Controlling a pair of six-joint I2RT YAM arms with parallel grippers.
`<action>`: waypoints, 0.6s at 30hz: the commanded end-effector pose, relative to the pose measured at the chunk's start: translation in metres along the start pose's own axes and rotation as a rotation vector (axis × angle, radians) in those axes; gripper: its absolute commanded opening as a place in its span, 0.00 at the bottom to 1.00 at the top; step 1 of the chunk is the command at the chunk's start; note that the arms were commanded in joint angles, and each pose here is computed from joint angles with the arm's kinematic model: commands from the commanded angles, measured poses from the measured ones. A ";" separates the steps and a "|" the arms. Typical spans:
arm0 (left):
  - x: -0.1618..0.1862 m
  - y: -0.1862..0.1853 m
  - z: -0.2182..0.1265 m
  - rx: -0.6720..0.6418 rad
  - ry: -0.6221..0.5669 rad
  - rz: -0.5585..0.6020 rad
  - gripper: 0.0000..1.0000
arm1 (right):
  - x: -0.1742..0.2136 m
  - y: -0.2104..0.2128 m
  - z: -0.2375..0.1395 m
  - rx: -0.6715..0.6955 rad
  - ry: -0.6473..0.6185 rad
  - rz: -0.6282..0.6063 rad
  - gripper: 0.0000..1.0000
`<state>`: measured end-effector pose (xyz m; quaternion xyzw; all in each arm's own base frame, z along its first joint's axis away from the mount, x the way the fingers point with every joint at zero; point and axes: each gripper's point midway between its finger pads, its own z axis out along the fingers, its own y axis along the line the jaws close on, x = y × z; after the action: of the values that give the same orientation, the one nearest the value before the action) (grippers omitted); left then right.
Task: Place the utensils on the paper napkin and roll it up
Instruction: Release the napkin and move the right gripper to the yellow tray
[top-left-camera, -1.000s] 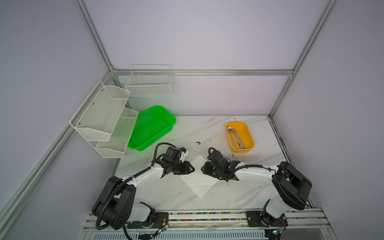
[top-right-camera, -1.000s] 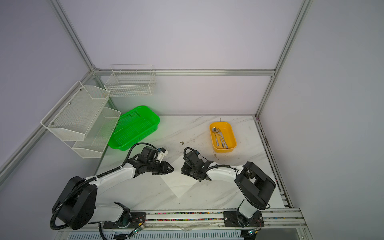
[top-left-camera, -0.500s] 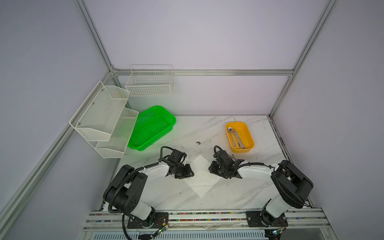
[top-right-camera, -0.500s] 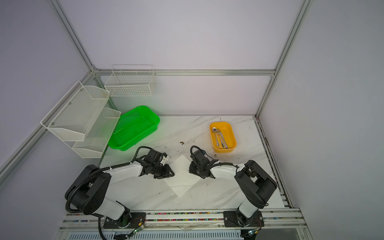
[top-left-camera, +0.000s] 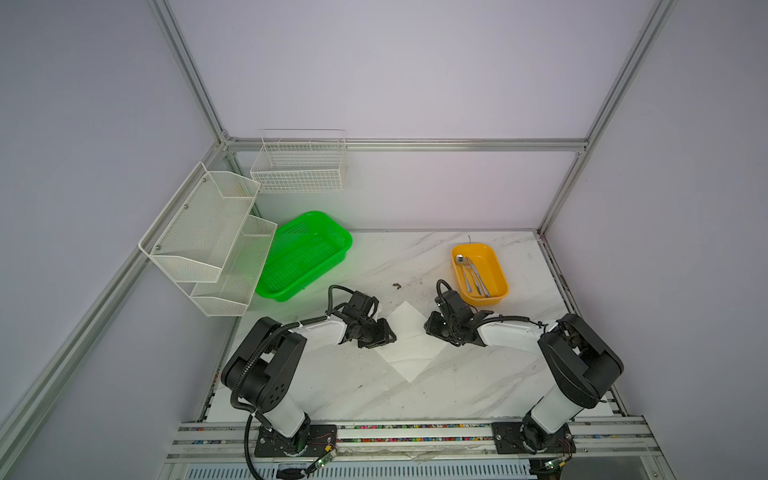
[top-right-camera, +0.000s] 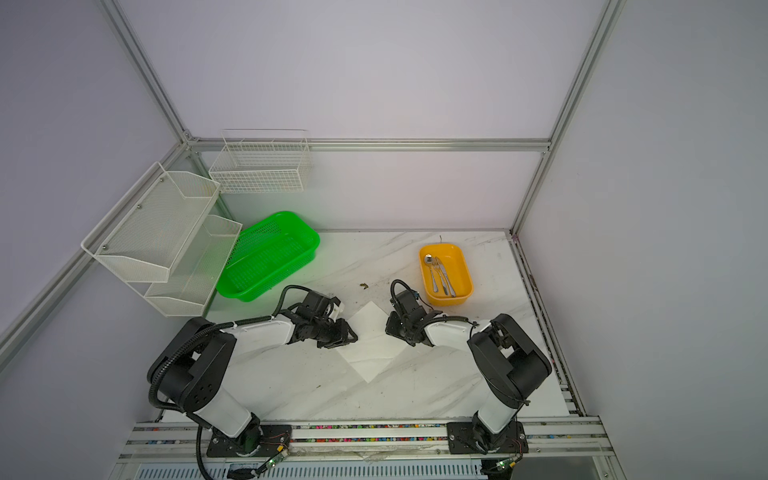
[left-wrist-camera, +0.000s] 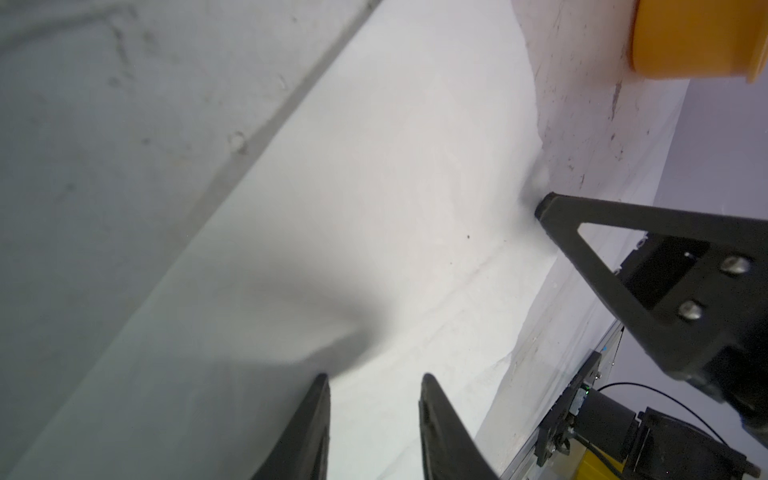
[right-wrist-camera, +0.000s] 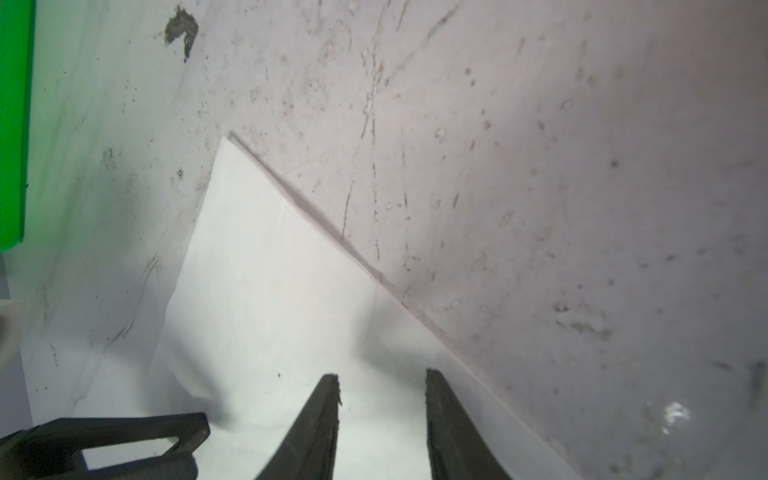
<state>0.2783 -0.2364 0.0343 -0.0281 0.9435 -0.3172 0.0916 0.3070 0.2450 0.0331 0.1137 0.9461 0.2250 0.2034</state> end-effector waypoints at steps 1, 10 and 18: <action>-0.023 -0.012 -0.014 -0.019 -0.085 -0.012 0.45 | -0.004 -0.017 -0.002 0.088 0.014 -0.059 0.40; -0.043 -0.030 -0.091 -0.107 -0.282 0.066 0.73 | -0.091 0.024 -0.096 0.039 -0.352 -0.147 0.52; -0.058 -0.039 -0.149 -0.141 -0.498 0.114 0.97 | -0.157 -0.017 -0.125 0.050 -0.375 -0.027 0.64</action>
<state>0.2893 -0.1818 0.1425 -0.0565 0.9291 -0.2440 0.2723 0.3900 0.1515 0.2006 0.1514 0.8758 0.1890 0.4176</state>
